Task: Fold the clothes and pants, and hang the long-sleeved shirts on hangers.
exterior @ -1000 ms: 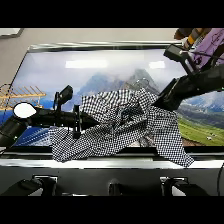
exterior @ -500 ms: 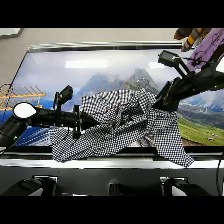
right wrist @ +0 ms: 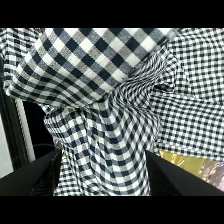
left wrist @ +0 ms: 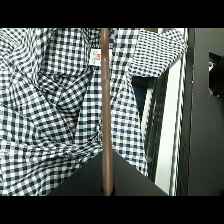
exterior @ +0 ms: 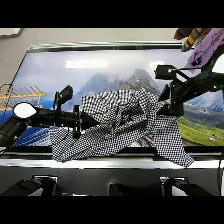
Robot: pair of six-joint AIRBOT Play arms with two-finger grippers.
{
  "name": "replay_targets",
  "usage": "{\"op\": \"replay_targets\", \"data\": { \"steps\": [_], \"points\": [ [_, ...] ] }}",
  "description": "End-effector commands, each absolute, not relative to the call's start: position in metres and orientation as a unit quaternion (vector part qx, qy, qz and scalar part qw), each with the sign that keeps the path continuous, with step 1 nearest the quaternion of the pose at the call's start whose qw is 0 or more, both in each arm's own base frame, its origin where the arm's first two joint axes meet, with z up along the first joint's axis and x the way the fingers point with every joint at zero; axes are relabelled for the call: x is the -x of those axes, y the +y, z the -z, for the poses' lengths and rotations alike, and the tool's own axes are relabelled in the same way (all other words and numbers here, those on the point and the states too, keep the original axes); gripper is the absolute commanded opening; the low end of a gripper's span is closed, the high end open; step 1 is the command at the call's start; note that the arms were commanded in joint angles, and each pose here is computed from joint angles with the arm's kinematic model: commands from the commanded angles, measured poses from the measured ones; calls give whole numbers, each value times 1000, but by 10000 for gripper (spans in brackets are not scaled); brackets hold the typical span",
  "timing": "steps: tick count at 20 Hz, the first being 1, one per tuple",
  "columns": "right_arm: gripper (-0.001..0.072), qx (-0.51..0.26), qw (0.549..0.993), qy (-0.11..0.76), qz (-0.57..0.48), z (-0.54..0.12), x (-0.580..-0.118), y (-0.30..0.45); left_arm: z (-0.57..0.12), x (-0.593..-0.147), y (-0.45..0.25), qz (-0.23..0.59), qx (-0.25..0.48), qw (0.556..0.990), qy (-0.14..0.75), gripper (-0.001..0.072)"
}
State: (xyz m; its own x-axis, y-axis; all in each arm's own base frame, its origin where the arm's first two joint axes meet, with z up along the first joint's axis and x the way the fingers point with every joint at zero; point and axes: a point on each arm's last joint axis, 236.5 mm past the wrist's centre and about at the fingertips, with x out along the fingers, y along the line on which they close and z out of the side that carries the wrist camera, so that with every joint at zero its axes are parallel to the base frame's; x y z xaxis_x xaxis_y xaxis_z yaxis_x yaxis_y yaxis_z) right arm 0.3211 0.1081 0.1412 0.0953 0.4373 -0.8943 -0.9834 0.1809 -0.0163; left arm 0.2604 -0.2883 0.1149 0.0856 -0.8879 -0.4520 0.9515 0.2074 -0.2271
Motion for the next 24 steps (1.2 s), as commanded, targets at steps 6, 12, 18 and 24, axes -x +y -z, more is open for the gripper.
{"op": "replay_targets", "data": {
  "steps": [6, 12, 18, 24],
  "points": [
    [464, 336, 664, 317, -588, -157, -328, 139, -115, -260, -288, 626, -62, 734, 255, 23],
    [502, 324, 662, 318, -596, -152, -331, 142, -115, -260, -288, 626, -62, 734, 255, 23],
    [478, 290, 663, 328, -607, -143, -335, 150, -115, -260, -288, 626, -62, 734, 255, 23],
    [32, 280, 636, 343, -631, -142, -317, 149, -115, -260, -288, 625, -60, 734, 257, 23]
  ]
}}
